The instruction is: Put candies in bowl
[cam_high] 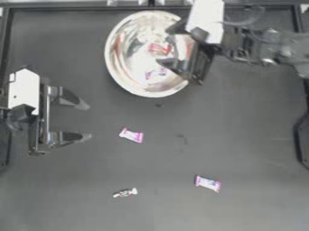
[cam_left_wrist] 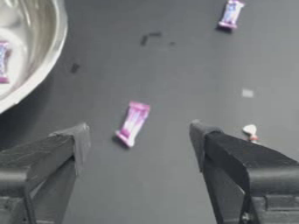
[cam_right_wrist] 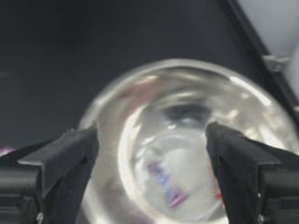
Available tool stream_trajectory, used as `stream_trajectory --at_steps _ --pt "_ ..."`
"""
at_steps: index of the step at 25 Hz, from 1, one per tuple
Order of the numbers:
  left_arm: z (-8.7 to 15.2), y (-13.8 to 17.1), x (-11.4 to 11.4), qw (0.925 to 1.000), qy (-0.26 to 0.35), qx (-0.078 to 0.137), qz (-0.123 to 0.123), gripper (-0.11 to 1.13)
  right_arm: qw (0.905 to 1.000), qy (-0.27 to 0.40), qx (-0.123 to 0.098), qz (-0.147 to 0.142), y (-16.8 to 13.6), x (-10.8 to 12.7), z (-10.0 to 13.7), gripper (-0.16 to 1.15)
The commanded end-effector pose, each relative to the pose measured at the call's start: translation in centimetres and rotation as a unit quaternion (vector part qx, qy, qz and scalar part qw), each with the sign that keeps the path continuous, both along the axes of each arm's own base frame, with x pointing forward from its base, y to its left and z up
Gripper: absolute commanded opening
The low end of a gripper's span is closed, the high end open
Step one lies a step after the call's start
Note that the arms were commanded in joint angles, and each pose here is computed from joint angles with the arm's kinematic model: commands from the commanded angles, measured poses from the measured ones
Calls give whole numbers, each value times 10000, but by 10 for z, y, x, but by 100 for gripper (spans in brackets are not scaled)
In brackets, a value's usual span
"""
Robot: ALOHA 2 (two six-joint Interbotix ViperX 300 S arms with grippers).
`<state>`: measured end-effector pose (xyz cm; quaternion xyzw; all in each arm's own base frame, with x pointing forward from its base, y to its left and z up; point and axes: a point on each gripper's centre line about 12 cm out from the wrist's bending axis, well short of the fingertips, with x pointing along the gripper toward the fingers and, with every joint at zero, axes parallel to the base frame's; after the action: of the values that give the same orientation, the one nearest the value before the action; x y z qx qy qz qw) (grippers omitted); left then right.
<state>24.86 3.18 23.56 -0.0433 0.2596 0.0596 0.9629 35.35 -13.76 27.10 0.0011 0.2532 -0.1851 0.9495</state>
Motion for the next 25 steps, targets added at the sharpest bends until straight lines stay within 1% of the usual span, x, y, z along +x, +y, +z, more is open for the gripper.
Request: stream_trajectory --at_steps 1,6,10,13,14,15,17,18,22,25 --pt "9 3 5 9999 -102 44 28 99 9988 -424 -36 230 26 -25 19 99" --pt "6 5 10 10000 -17 51 38 99 9972 -552 151 478 59 -60 12 99" --pt "4 8 15 9999 121 96 33 99 9950 -558 231 795 83 -77 6 99" --pt "3 10 21 9995 267 146 9 99 9939 -593 372 852 92 -89 3 99" --pt "1 11 23 9993 358 134 18 99 9936 -605 422 856 94 -92 2 99" --pt "-1 13 25 9988 472 124 22 99 9932 -630 492 848 96 -96 0 99" --pt "-6 17 30 9970 770 112 21 99 9922 -668 539 903 101 -102 -2 99" --pt "-8 18 34 9957 915 145 -3 99 9918 -689 565 916 102 -105 -3 99" --pt "-11 25 53 9894 1326 555 -204 98 9901 -806 648 952 107 -114 -3 99" --pt "-17 29 67 9833 1615 773 -329 98 9897 -827 703 933 107 -118 -5 100"
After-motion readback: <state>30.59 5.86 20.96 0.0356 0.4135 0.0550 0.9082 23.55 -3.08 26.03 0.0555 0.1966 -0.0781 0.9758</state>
